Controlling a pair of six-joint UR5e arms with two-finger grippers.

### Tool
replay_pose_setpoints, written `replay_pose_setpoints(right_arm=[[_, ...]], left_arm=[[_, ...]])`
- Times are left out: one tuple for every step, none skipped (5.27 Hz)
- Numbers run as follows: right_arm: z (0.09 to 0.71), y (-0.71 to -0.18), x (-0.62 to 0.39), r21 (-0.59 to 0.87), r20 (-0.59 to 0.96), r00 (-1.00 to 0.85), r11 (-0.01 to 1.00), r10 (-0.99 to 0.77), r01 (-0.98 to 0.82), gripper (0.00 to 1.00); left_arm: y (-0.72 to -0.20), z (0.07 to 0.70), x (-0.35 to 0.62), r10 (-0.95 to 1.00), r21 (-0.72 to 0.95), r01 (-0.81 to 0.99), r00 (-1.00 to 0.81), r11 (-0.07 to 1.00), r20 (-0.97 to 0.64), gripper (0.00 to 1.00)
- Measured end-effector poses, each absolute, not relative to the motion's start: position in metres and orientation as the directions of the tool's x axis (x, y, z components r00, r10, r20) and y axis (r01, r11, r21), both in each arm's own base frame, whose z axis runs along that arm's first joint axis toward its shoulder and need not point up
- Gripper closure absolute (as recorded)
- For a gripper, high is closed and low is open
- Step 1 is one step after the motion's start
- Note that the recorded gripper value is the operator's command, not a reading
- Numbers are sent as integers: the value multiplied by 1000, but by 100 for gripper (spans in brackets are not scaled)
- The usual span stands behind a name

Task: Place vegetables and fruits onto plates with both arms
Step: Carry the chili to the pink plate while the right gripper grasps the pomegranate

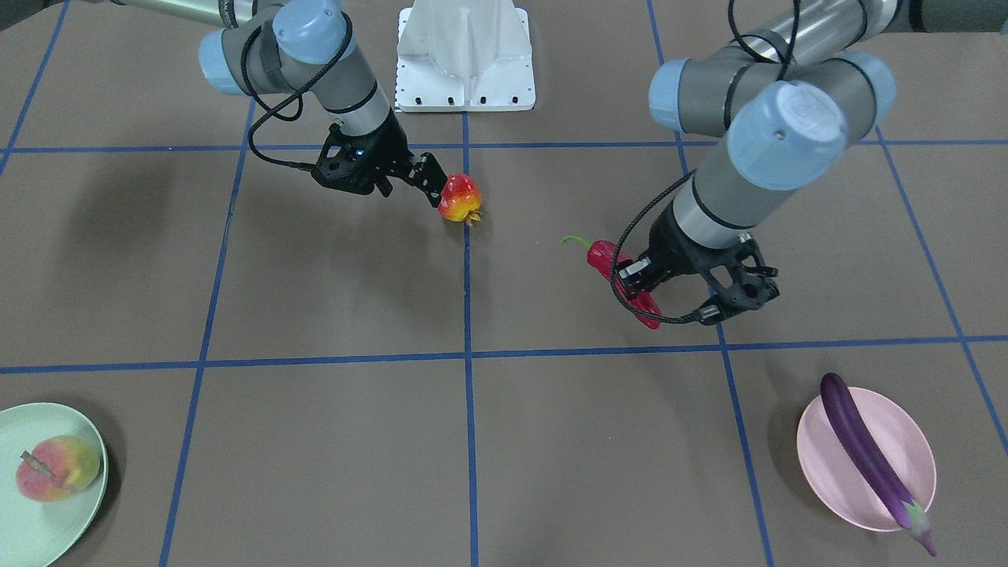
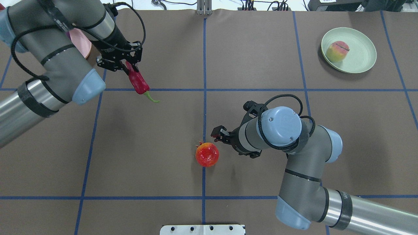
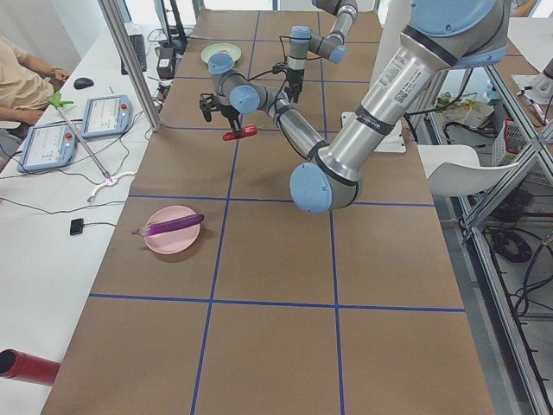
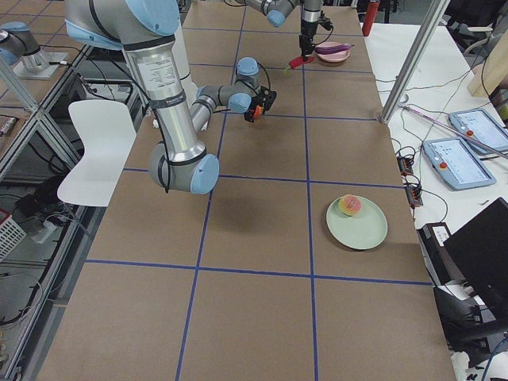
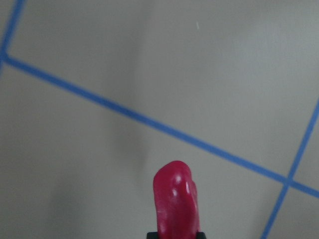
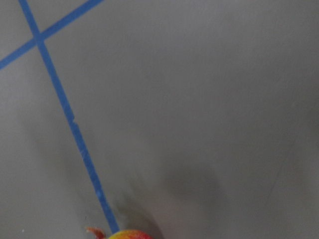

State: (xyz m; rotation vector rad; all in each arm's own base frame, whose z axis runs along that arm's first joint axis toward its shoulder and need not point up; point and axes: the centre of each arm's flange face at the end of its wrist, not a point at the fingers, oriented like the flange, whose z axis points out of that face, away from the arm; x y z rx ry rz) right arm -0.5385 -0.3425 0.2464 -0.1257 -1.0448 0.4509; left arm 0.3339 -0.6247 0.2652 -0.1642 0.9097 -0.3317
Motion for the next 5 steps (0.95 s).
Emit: replay_pose_setpoints(right_arm=[[230,-334,-555,-328,798,417,894,436,-306,0],[216,-332,-569,-346,787,415,884,456,-316,0],[209,-334,-581,-363,776,410,871,479,-330,0],[209,-339,-594,-375,761,413,859,500,-349,0],[215,-342,-604,-377,740,434,852,513,-363,2]], left_arm=[[-675,310,277,-350,-267,227,587,937,-730,100],[-715,350,233,-356,-262,241,607,934,-710,100],[-744,380,207,-367,-262,257,616,930,-698,100],[-761,394,194,-375,-260,272,613,926,-695,100],[-767,396,190,-381,-260,281,610,924,-695,100]])
